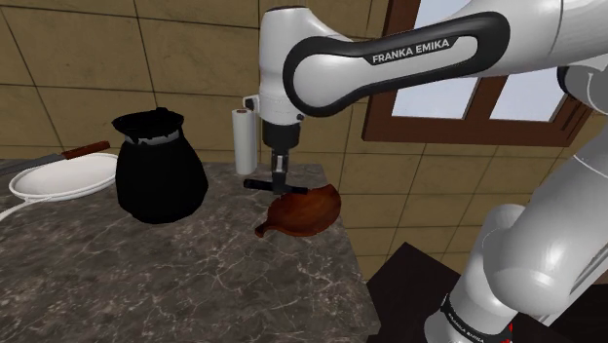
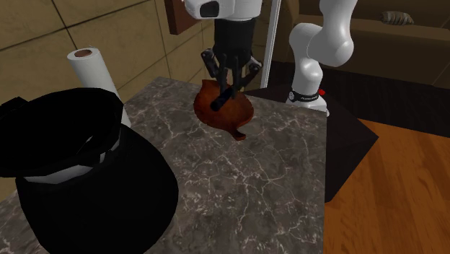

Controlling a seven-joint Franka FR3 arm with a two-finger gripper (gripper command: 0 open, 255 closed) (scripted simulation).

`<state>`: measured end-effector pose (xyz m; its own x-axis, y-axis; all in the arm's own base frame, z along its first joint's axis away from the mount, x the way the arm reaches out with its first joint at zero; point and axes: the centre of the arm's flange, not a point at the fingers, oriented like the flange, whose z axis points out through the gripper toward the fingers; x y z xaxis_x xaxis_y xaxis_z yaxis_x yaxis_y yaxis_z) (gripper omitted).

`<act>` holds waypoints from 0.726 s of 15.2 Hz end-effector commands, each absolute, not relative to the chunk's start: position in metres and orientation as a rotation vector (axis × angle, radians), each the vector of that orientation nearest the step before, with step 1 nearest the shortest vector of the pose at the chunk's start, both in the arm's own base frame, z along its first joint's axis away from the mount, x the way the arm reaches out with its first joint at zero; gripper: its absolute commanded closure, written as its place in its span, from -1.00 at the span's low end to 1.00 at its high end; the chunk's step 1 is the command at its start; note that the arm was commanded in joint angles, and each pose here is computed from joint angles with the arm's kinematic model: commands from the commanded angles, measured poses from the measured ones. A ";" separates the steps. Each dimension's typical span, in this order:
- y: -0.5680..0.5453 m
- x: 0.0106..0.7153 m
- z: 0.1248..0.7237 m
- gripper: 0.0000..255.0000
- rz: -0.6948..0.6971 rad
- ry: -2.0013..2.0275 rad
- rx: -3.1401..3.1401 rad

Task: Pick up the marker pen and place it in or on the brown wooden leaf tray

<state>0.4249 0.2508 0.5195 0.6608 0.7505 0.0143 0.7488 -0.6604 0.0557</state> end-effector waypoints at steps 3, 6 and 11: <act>0.198 0.417 0.521 1.00 0.056 1.276 2.822; 0.171 0.414 0.517 1.00 0.056 1.276 2.822; 0.171 0.414 0.490 1.00 0.056 1.276 2.822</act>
<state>0.4134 0.1711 0.4949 0.6600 0.7511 0.0140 0.7496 -0.6597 0.0545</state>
